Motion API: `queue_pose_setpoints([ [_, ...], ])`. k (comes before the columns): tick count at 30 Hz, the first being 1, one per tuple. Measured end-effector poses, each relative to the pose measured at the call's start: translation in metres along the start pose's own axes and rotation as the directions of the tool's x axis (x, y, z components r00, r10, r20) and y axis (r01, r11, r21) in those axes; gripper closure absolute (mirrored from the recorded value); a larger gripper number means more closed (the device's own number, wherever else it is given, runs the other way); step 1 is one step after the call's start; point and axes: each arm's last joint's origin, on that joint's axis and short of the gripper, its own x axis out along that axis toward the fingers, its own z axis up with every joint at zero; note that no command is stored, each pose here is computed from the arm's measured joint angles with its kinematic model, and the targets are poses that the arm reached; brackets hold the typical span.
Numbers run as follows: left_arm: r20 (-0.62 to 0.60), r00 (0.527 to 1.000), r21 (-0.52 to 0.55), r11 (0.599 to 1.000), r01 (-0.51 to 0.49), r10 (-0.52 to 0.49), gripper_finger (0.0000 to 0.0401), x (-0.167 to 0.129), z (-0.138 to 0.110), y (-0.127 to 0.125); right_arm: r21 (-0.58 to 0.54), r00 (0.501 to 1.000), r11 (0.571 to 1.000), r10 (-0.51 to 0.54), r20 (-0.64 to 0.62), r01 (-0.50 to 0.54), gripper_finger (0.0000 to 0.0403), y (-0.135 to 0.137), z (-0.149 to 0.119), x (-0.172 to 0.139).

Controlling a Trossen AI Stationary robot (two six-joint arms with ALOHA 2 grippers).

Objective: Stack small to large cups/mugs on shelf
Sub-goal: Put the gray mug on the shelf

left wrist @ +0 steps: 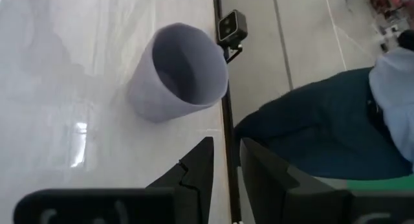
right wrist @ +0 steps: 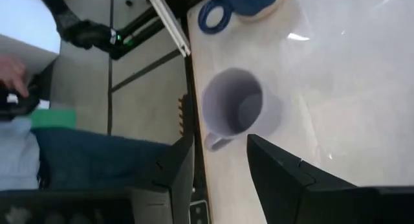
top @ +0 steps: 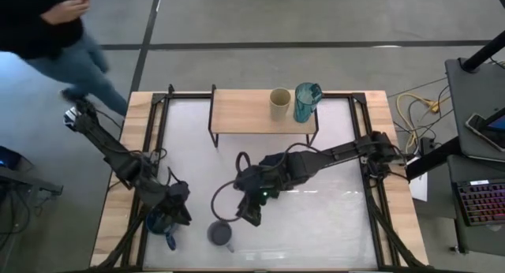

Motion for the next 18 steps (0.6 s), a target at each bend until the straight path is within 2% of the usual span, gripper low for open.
queue_pose_setpoints([
  [3, 0.035, 0.999, -0.065, 0.998, 0.027, -0.025, 0.0338, 0.005, 0.004, -0.004, 0.014, 1.0, 1.0, -0.014, 0.011, 0.014, 0.0266, -0.004, 0.004, -0.002],
  [5, 0.077, 0.994, -0.088, 0.993, 0.08, -0.073, 0.0338, 0.007, 0.008, -0.009, 0.045, 1.0, 0.999, -0.015, 0.009, 0.014, 0.0266, -0.006, 0.004, -0.001],
  [9, 0.13, 0.98, -0.079, 0.984, 0.159, -0.148, 0.0338, 0.008, 0.014, -0.016, 0.041, 0.999, 0.998, 0.044, 0.005, -0.045, 0.0266, -0.006, 0.002, 0.005],
  [14, 0.123, 0.974, -0.022, 0.981, 0.193, -0.189, 0.0338, 0.002, 0.014, -0.018, -0.013, 0.984, 0.989, 0.146, 0.098, -0.146, 0.0266, 0.011, 0.004, 0.007],
  [18, 0.081, 0.96, 0.021, 0.964, 0.267, -0.267, 0.0338, -0.008, 0.011, -0.019, 0.037, 0.99, 0.999, 0.01, 0.144, -0.015, 0.0273, 0.007, 0.001, 0.007],
])
